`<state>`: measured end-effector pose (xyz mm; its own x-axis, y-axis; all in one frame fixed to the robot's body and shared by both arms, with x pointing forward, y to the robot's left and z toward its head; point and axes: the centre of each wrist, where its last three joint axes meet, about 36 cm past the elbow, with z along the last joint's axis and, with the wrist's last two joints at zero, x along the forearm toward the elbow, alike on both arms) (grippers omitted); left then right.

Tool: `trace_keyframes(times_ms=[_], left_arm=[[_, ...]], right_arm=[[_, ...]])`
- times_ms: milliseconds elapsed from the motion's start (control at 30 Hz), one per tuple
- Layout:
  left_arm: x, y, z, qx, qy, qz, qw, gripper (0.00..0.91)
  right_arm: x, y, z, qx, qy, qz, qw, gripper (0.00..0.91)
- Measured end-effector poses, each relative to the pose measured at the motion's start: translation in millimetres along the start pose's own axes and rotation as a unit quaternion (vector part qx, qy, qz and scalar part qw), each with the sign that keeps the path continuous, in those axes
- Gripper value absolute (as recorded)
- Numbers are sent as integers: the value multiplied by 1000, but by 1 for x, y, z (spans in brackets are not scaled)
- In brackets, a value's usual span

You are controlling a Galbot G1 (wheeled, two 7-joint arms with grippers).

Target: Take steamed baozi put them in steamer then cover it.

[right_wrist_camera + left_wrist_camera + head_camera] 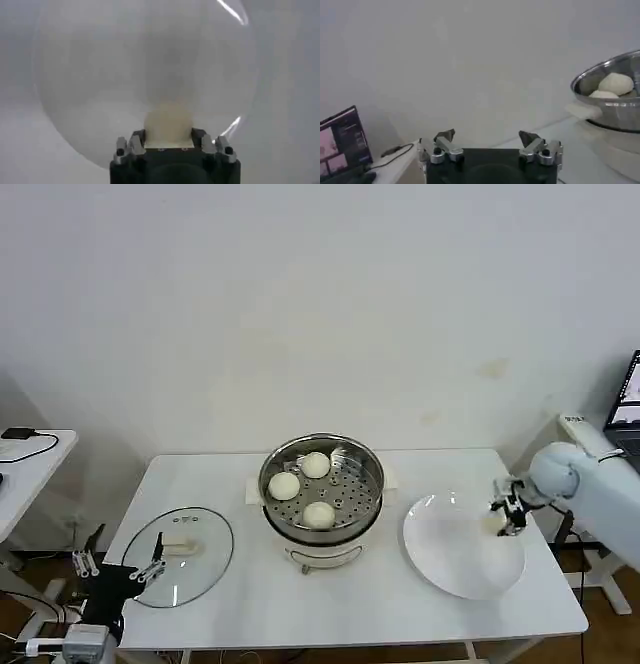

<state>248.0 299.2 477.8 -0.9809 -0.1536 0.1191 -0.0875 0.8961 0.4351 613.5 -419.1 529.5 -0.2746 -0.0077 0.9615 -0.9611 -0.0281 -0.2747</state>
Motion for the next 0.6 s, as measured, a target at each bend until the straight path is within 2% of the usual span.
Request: trace_keyframes(times_ms=[300,600], left_arm=[[-5,-3,-3,0,-7,1,1000,907],[-7,-2,-2,-2,-8,-6,1000,907]], right_arm=[[76,-36,-53,36,-37,58,997,625],[119,-64,-139,74,-75,85,991,625]])
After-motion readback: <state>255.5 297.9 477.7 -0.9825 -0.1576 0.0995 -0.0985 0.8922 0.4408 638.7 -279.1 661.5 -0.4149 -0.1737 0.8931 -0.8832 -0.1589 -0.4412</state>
